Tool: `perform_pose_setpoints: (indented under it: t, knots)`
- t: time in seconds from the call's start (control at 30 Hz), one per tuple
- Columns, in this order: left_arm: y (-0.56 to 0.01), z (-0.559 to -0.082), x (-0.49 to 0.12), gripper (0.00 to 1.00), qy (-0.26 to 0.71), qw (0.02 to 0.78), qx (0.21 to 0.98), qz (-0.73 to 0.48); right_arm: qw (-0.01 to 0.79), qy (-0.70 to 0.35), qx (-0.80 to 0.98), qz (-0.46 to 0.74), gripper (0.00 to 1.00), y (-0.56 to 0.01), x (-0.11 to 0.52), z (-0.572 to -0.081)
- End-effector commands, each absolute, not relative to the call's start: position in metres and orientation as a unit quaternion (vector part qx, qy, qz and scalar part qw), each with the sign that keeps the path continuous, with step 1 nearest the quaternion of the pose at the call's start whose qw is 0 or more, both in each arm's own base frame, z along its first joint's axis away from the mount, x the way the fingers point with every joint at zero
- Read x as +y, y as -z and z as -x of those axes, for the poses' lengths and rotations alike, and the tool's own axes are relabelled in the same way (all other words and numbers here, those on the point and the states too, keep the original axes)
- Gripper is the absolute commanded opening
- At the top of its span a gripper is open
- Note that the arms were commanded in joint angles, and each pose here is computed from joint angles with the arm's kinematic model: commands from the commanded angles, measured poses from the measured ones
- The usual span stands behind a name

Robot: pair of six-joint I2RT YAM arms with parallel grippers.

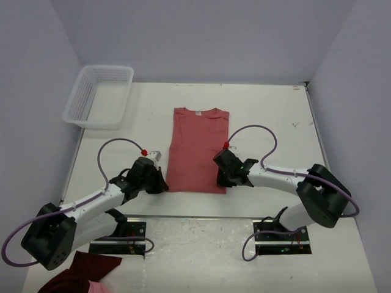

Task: Fold and stack the t-shirts
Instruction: Grab one side of the 2/3 rectangular tshirt with both arms

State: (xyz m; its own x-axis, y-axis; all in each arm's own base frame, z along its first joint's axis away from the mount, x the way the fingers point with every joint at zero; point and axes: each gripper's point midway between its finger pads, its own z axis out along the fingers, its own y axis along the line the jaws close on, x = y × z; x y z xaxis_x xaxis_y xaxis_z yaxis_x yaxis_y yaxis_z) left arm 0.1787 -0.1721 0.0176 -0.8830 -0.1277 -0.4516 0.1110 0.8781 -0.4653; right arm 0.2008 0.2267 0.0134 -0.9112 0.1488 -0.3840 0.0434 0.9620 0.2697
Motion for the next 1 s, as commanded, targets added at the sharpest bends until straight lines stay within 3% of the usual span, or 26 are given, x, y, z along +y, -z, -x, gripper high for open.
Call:
perform_pose_setpoints:
  t: [0.0,0.53,0.63,0.67,0.7,0.9,0.97]
  knots:
    - [-0.012,-0.16,-0.168,0.0,0.247,0.221,0.943,0.012,0.16,-0.05,0.984,-0.059,0.0,0.009,0.191,-0.163]
    - [-0.042,-0.155,-0.182,0.0,0.29,0.264,0.92,0.015,0.24,-0.089,0.966,-0.039,0.0,-0.039,0.193,-0.164]
    - [-0.044,-0.155,-0.185,0.0,0.293,0.264,0.919,0.013,0.238,-0.105,0.964,-0.054,0.16,-0.046,0.187,-0.154]
    - [-0.044,-0.156,-0.186,0.0,0.291,0.265,0.919,0.011,0.236,-0.121,0.962,-0.062,0.28,-0.05,0.188,-0.149]
    - [-0.045,-0.156,-0.186,0.0,0.291,0.266,0.919,0.012,0.227,-0.119,0.964,-0.066,0.32,-0.044,0.185,-0.145]
    - [-0.043,-0.161,-0.188,0.0,0.282,0.267,0.921,0.005,0.198,-0.151,0.964,-0.095,0.5,-0.026,0.181,-0.121]
    - [-0.043,-0.163,-0.189,0.0,0.279,0.269,0.922,0.002,0.194,-0.146,0.965,-0.096,0.5,-0.019,0.178,-0.118]
